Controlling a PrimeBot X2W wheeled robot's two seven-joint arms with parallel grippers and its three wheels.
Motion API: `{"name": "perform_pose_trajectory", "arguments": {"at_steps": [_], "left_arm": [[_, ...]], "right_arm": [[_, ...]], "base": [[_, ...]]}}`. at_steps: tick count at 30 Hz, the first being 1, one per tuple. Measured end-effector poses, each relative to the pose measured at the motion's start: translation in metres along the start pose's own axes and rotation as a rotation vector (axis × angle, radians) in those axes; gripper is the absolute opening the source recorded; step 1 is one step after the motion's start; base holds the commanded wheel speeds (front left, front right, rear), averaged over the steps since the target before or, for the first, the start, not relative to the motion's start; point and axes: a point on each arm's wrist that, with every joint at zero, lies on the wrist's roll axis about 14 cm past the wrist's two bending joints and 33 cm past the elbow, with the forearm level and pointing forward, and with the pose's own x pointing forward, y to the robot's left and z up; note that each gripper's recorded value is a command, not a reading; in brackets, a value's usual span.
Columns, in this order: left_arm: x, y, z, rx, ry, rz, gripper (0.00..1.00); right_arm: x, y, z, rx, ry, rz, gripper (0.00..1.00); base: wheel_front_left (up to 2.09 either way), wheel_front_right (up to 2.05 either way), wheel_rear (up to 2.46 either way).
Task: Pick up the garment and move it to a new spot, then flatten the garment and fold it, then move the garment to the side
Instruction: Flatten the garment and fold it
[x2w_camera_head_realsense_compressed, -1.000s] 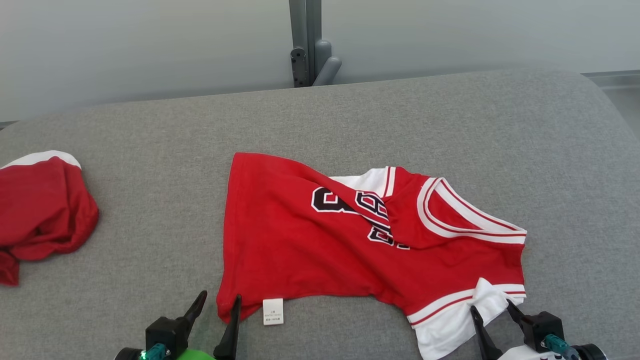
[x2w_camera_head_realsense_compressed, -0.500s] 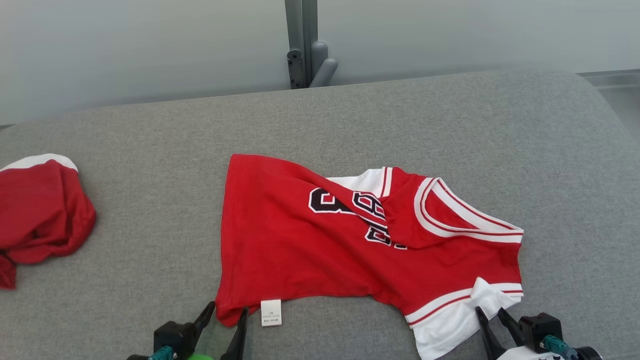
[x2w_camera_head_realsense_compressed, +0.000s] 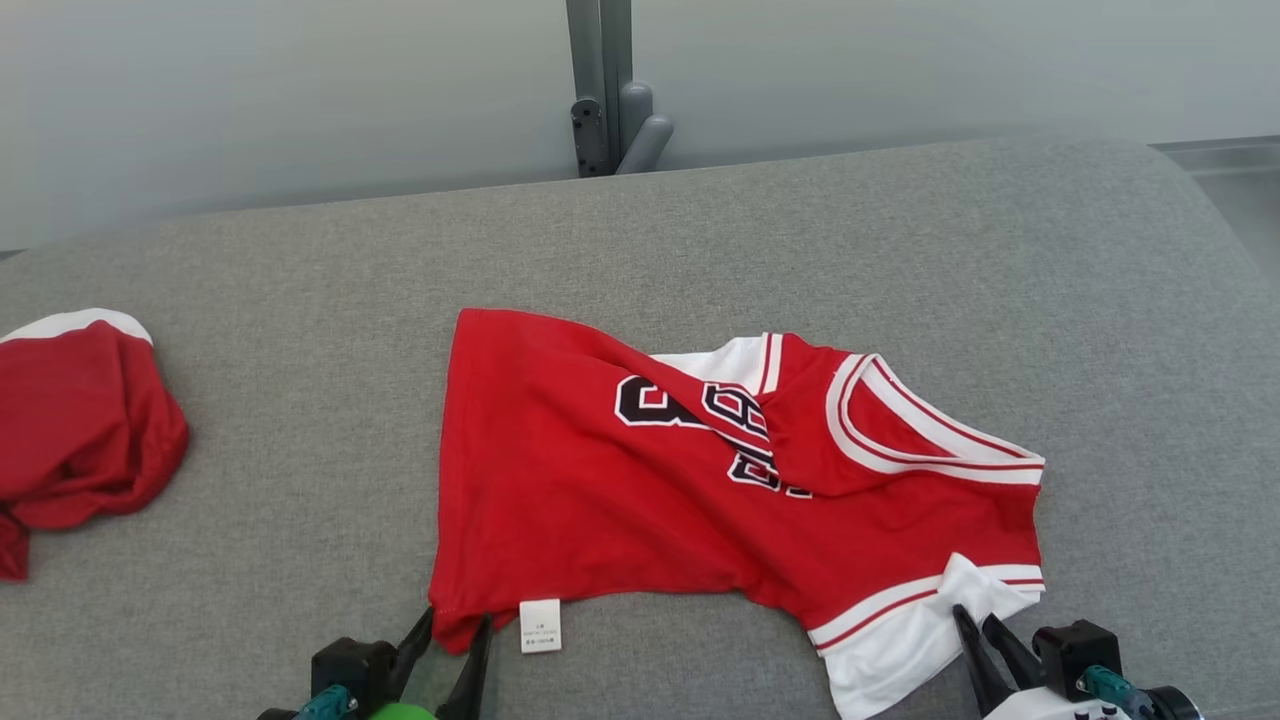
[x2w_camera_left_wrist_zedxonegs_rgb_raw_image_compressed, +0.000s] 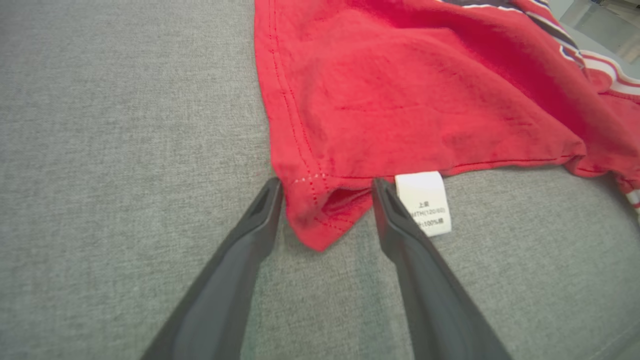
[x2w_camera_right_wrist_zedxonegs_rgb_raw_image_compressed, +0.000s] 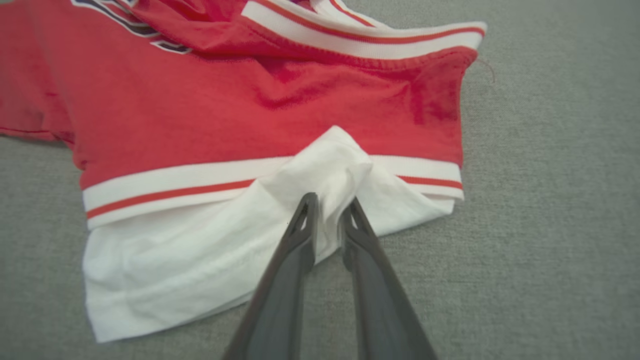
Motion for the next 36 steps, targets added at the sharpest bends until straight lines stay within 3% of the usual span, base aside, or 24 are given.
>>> {"name": "perform_pose_trajectory", "arguments": {"at_steps": [1,2,3,5,11,18,29,36], "left_arm": [[0.0,0.0,0.0,-0.001,0.0,0.0,0.51],[0.001,0.0,0.0,-0.001,0.0,0.0,0.45],[0.001,0.0,0.0,-0.001,0.0,-0.001,0.32],[0.004,-0.002,0.003,0.001,-0.007,-0.009,0.0],[0.006,-0.009,0.008,0.003,-0.024,-0.035,0.0],[0.01,-0.012,0.044,-0.003,-0.136,-0.057,0.0],[0.002,-0.045,0.132,-0.015,-0.339,-0.186,0.0],[-0.003,-0.064,0.217,0.113,-0.445,-0.292,0.0]], "right_arm": [[0.0,0.0,0.0,0.003,-0.001,-0.001,0.16],[0.0,0.0,0.0,0.005,-0.001,-0.001,0.11],[0.0,0.0,0.0,0.006,-0.002,-0.002,0.07],[-0.001,0.0,0.001,0.01,-0.003,-0.002,0.0],[-0.002,0.001,0.008,0.018,-0.029,-0.001,0.0],[-0.01,0.003,0.046,0.031,-0.163,0.015,0.0],[-0.059,-0.061,0.192,0.129,-0.64,-0.095,0.0],[-0.094,-0.078,0.308,0.123,-0.912,-0.041,0.0]], "base": [[0.0,0.0,0.0],[0.0,0.0,0.0],[0.0,0.0,0.0],[0.0,0.0,0.0],[0.0,0.0,0.0],[0.0,0.0,0.0],[0.0,0.0,0.0],[0.0,0.0,0.0]]}}
